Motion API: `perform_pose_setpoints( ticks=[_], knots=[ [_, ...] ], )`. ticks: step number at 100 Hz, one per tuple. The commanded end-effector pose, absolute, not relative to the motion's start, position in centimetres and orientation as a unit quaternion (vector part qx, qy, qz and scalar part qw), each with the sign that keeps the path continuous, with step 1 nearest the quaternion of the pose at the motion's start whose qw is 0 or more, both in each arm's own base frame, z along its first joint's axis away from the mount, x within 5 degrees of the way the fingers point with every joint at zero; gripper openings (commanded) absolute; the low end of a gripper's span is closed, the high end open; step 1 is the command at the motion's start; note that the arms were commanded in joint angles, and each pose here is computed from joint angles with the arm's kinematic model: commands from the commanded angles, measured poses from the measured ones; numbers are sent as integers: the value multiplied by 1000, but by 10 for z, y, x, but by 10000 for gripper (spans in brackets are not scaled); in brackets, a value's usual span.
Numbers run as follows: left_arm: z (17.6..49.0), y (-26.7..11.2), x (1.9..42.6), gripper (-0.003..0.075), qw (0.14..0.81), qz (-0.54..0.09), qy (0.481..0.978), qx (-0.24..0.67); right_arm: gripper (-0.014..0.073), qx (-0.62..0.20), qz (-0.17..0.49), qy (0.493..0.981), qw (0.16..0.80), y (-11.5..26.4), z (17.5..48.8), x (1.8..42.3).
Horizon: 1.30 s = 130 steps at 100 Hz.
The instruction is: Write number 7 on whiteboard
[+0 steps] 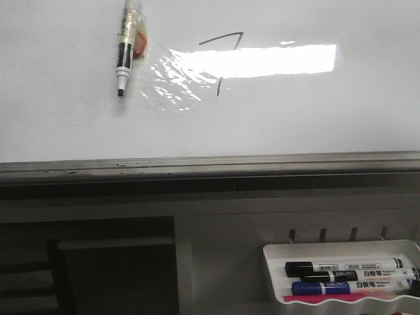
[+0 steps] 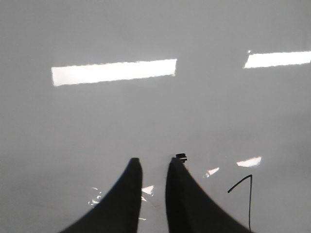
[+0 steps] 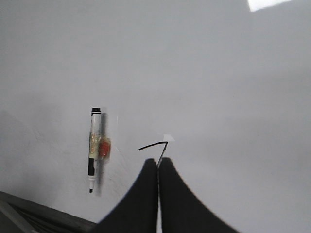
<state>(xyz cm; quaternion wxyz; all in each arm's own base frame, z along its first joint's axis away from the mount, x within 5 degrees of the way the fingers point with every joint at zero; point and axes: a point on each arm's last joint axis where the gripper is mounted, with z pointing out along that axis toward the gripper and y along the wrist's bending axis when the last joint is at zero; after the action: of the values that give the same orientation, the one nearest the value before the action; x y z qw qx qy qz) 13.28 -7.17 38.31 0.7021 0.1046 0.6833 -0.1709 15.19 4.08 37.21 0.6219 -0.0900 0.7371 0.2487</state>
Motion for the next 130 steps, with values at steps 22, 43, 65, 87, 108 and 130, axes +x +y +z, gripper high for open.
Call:
perform_pose_setpoints(
  ticks=[22,43,65,87,108,130],
  knots=[
    [348,-48,82,-20,727,-202,635,164,-64,-135,173,670,710,38,345,87],
    [317,-30,56,-20,745,-213,611,163,-64,-124,162,665,718,37,293,59],
    [303,-15,36,-20,774,-231,573,141,-64,-115,150,655,732,35,269,48],
    [302,-14,35,-20,775,-234,570,139,-64,-102,140,655,736,32,269,49],
    [302,-14,34,-20,775,-236,570,140,-64,-103,142,655,735,32,269,49],
    [302,-14,34,-20,775,-236,570,140,-64,-103,142,655,735,32,269,49]
  ],
)
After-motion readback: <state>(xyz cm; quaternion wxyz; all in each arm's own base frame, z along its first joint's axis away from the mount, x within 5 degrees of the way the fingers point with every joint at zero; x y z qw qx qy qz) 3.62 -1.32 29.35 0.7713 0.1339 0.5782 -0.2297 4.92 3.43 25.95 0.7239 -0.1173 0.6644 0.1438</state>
